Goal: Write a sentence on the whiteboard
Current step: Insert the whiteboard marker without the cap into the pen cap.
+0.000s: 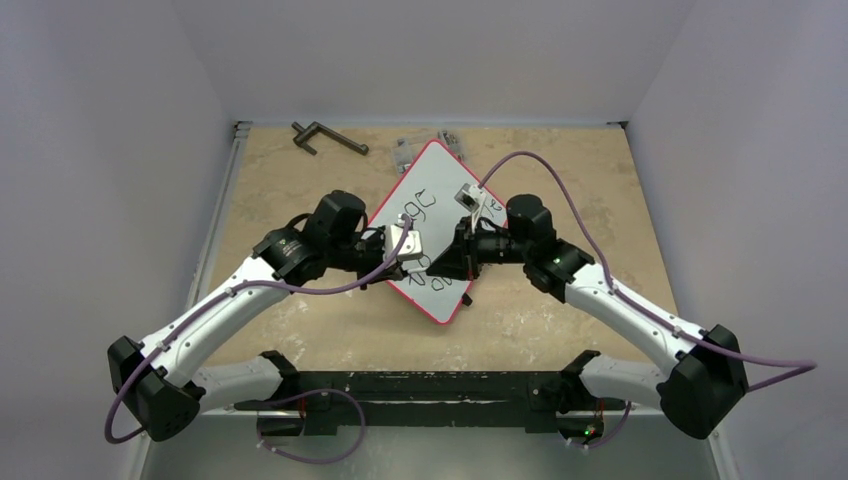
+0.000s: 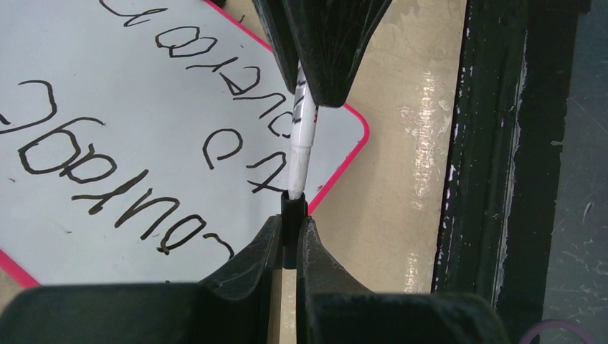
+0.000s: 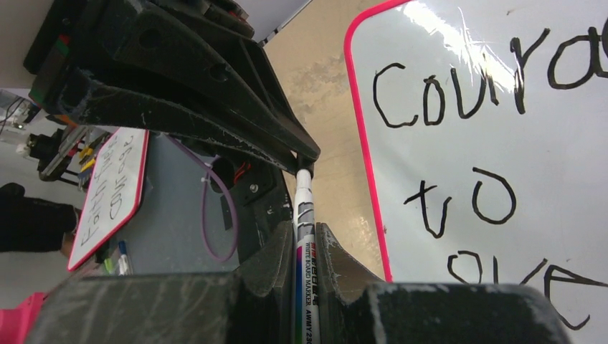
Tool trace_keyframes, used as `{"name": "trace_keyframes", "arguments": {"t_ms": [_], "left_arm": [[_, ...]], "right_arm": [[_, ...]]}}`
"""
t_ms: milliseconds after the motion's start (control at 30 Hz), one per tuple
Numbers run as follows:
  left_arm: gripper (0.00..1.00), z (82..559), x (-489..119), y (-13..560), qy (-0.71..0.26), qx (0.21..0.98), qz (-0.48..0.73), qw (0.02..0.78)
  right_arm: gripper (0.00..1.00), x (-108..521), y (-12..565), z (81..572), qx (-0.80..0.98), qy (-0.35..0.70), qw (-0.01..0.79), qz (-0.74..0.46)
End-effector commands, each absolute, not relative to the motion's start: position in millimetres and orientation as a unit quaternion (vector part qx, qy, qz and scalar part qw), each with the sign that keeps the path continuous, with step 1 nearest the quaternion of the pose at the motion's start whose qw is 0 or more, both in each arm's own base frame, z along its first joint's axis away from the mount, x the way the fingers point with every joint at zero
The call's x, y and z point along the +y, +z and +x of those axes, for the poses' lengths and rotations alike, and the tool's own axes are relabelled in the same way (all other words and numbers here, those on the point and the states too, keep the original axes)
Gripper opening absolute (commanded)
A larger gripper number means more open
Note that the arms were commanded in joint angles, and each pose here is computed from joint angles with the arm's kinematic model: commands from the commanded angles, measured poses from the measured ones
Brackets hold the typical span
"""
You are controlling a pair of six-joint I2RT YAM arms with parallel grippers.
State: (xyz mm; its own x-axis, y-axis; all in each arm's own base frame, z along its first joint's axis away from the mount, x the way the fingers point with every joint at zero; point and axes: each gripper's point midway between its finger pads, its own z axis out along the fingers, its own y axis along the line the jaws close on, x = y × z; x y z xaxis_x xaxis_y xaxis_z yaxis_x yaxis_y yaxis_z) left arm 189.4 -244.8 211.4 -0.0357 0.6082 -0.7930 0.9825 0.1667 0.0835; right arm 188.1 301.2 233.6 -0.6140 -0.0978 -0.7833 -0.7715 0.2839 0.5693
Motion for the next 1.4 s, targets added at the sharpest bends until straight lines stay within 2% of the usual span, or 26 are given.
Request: {"name": "trace_keyframes", "arguments": {"t_ms": [0, 667, 933, 1367], "left_arm": [[0.0, 193, -258, 241, -0.279, 0.641, 0.591, 0.401], [0.0, 179, -265, 246, -0.31, 0.62, 0.602, 0.396], [0.0, 189, -264, 261, -0.287, 0.617, 0.581, 0.446], [0.0, 192, -259, 280, -0.266, 0.593, 0.565, 0.508]], "right_arm": [[0.0, 312, 244, 185, 0.719, 0.52, 0.325, -0.326], [0.0, 345, 235, 179, 0.711, 0.501, 0.278, -0.408], [0.0, 365, 251, 183, 0.722, 0.534, 0.279, -0.34], [0.0, 398, 263, 179, 0.753, 0.556, 0.234, -0.264]]}}
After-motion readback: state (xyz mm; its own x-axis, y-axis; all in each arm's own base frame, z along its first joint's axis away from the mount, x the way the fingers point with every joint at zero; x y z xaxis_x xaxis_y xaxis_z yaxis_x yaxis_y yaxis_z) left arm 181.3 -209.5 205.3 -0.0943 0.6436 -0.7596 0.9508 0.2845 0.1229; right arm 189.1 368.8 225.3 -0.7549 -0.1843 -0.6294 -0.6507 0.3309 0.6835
